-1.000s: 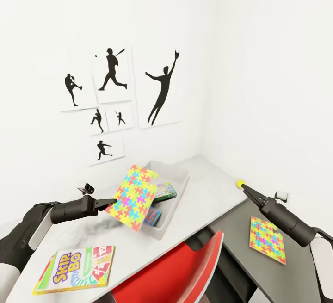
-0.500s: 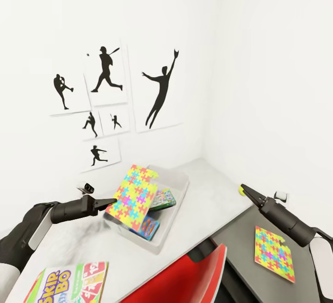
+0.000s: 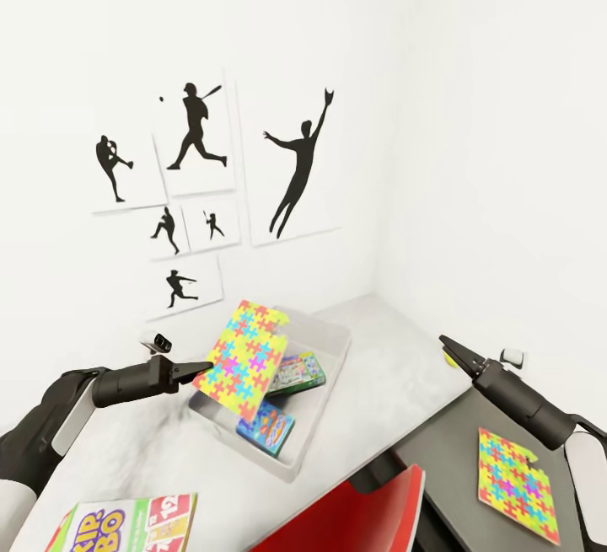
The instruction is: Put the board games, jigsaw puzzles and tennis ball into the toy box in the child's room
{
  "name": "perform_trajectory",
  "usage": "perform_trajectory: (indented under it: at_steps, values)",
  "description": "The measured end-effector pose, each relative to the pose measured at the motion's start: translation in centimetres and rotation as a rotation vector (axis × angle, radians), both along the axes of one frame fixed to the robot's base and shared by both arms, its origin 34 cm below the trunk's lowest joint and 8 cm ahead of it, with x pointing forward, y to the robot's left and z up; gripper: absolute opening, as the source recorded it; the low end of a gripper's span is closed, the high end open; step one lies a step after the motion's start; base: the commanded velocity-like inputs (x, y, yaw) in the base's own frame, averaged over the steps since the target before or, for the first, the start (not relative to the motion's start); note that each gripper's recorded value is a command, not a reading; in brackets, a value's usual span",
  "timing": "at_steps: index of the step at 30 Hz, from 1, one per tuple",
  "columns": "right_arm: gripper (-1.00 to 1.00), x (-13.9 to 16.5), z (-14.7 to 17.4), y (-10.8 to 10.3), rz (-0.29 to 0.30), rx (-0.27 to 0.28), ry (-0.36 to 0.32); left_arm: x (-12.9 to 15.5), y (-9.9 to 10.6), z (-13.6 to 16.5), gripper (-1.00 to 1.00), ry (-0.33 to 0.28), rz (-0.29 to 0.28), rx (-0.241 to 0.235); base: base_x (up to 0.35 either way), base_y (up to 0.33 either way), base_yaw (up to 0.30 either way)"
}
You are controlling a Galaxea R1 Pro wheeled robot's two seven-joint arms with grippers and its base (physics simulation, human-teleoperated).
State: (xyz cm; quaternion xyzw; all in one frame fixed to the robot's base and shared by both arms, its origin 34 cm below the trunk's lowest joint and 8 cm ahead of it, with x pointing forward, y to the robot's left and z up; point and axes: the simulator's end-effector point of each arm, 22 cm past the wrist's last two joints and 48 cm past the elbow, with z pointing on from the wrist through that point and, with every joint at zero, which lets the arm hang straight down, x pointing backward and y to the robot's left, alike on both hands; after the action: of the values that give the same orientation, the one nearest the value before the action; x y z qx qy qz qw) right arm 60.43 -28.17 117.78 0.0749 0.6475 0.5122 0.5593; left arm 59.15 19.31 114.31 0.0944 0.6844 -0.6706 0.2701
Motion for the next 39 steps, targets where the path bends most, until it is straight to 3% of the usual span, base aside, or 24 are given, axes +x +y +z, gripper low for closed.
perform_trajectory:
  at_steps: [24, 29, 32, 39]
  values:
    - [1.00, 0.0, 0.0, -0.5, -0.004, -0.009, 0.000, 0.1, 0.0, -0.2, -1.00, 0.005, 0.005, 0.007, 0.005, 0.000, 0.000]
    - [1.00, 0.0, 0.1, -0.5, -0.004, -0.009, 0.000, 1.9, -2.5, -1.0, -1.00, 0.021, 0.033, 0.052, 0.000, 0.000, 0.000]
    - [1.00, 0.0, 0.1, -0.5, -0.003, -0.009, 0.001, 5.2, -4.6, 0.2, -1.00, -0.004, 0.080, 0.119, 0.000, 0.000, 0.000]
    - [1.00, -0.1, 0.1, -0.5, -0.003, -0.010, 0.001, 9.8, -8.0, -2.7, -1.00, 0.080, 0.166, 0.259, 0.000, 0.000, 0.000]
